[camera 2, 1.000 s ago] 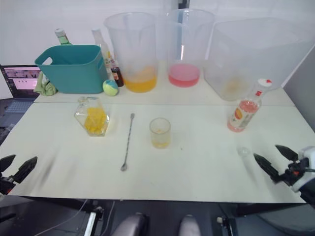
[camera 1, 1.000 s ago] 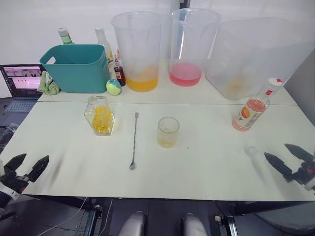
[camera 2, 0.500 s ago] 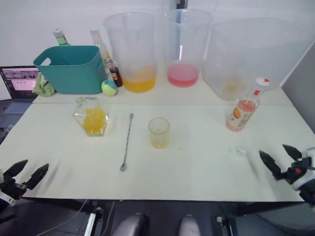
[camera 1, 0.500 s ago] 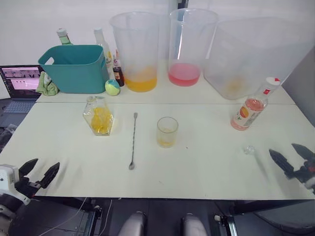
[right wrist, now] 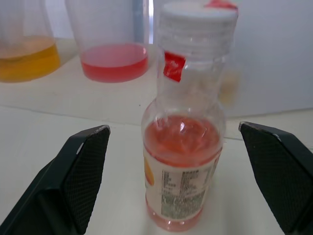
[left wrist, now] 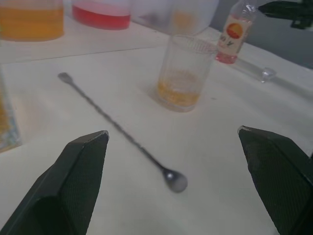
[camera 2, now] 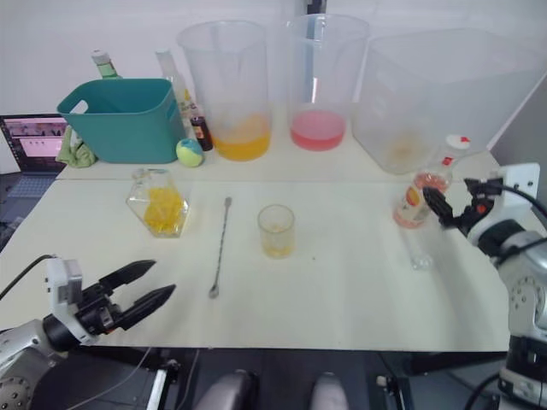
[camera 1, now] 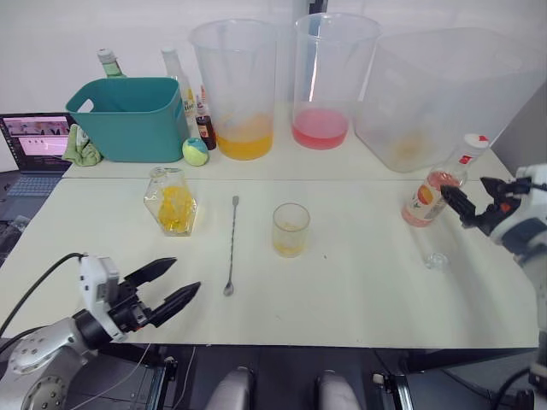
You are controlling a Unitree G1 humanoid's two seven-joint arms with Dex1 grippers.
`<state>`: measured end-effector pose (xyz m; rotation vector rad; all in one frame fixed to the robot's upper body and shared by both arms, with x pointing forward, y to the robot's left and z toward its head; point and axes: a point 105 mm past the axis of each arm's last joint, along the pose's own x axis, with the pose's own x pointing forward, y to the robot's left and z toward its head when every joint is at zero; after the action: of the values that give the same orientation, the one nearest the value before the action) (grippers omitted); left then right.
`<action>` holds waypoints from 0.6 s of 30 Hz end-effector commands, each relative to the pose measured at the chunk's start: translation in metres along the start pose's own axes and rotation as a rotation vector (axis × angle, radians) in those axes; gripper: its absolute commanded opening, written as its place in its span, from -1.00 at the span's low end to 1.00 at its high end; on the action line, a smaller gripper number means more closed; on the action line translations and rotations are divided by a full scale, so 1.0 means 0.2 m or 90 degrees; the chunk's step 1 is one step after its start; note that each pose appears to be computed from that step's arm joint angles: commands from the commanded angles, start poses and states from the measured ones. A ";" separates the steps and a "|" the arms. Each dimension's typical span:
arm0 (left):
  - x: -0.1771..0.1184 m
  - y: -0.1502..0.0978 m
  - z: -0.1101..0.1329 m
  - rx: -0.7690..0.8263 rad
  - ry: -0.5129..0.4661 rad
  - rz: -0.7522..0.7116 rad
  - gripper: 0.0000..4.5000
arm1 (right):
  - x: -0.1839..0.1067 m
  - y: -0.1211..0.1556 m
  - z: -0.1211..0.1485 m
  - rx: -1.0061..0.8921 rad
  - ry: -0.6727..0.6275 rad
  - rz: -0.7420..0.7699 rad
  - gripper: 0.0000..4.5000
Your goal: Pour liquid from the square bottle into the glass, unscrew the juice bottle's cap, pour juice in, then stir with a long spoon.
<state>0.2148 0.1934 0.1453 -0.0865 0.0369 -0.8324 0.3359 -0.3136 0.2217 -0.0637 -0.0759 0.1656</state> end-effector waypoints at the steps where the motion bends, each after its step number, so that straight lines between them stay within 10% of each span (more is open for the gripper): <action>1: 0.06 -0.09 0.04 0.010 -0.007 -0.046 0.99 | 0.04 -0.03 0.09 -0.011 -0.019 0.000 1.00; 15: 0.11 -0.16 0.05 0.020 -0.001 -0.089 0.99 | 0.18 -0.07 0.11 0.045 -0.023 0.015 1.00; 18: 0.12 -0.15 0.05 0.024 -0.002 -0.085 1.00 | 0.19 -0.08 0.10 0.048 -0.026 0.010 0.68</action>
<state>0.2098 0.1587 0.1508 -0.0803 0.0468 -0.9573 0.3751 -0.3213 0.2262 0.0407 -0.0413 0.1884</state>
